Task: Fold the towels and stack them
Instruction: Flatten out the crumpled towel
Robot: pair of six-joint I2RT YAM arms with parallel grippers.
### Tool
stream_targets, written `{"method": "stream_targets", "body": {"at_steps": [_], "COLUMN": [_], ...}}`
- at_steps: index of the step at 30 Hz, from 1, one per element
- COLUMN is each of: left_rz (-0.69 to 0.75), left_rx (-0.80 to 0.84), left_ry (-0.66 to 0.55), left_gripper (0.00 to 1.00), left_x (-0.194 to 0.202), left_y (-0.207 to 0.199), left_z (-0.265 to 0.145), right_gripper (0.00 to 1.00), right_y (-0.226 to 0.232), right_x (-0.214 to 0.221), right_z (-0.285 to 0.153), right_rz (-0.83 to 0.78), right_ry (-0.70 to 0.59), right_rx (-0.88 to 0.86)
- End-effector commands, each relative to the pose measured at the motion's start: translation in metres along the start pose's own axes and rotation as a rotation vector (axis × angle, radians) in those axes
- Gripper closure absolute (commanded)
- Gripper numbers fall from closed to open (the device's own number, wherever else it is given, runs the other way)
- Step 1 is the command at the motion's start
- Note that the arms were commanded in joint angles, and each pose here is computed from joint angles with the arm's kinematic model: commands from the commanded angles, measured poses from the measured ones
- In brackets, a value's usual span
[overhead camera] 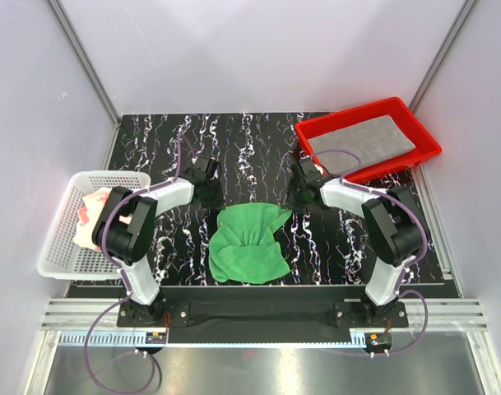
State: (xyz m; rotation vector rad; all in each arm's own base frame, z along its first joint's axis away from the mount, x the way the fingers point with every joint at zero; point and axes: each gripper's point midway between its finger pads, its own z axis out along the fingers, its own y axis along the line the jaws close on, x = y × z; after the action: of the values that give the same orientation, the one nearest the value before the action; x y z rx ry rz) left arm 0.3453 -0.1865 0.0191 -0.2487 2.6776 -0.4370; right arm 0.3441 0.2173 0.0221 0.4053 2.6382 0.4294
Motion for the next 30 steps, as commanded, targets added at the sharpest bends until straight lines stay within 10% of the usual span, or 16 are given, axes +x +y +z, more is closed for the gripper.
{"method": "stream_targets", "body": {"at_steps": [1,9,19,30], "left_rz": [0.024,0.071,0.226,0.349], "left_rx": [0.007,0.004,0.035,0.402], "left_ry": [0.013,-0.015,-0.504,-0.783], "left_gripper": [1.00,1.00,1.00,1.00], "left_x": [-0.001,-0.021,-0.153,-0.115], "left_y": [-0.005,-0.015,-0.074,-0.110], "left_z": [-0.001,-0.024,-0.229,-0.391], "right_gripper": [0.52,1.00,1.00,1.00], "right_y": [0.004,0.026,0.106,0.118], "right_x": [-0.004,-0.036,-0.181,-0.156], "right_z": [0.006,-0.011,-0.214,-0.386], "right_rz": [0.006,-0.125,-0.401,-0.594], "right_ry": [-0.001,-0.082,-0.647,-0.983], "right_rx": [-0.005,-0.056,-0.232,-0.534]}}
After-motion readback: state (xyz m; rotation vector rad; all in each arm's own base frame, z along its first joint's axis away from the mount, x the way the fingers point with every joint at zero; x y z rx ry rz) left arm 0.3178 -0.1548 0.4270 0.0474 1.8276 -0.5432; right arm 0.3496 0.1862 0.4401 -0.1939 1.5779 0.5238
